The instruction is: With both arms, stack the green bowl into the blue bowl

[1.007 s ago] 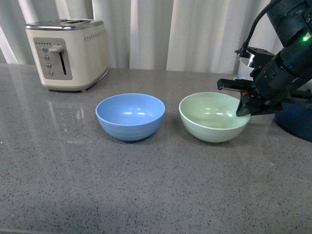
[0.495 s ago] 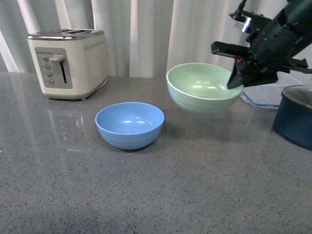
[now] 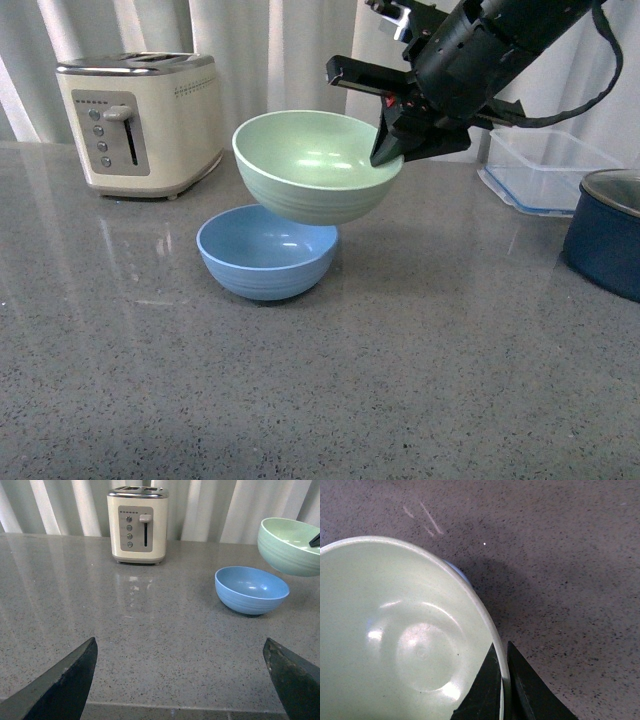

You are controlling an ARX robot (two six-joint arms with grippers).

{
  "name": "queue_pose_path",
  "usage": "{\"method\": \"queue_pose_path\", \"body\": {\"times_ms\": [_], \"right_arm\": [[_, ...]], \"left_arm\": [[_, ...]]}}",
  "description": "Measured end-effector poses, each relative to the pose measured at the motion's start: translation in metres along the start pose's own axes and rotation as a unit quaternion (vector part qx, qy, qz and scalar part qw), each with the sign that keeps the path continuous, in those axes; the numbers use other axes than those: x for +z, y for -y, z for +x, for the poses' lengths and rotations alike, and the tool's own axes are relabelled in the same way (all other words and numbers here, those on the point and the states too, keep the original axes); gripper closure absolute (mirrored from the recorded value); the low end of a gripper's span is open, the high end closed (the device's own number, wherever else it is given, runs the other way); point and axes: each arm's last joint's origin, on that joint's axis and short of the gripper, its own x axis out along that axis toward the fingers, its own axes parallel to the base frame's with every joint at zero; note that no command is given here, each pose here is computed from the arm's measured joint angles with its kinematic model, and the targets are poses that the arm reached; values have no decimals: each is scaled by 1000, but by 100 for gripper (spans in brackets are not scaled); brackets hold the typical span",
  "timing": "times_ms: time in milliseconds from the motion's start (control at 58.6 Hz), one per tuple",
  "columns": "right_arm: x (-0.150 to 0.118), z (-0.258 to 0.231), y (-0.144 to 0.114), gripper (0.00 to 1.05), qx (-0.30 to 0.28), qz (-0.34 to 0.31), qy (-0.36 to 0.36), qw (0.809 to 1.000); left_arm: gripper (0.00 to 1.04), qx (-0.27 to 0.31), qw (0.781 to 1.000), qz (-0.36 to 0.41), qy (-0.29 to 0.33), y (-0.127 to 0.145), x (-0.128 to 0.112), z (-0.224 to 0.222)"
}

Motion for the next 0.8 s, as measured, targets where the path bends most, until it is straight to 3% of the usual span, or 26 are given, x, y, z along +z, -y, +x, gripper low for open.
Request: {"method": "queue_pose_path", "body": {"times_ms": [802], "right_arm": [[-1,54,-26,104,41,-33,-39,998]], "left_arm": [[7,0,1000,0,0,0,0,0]]}}
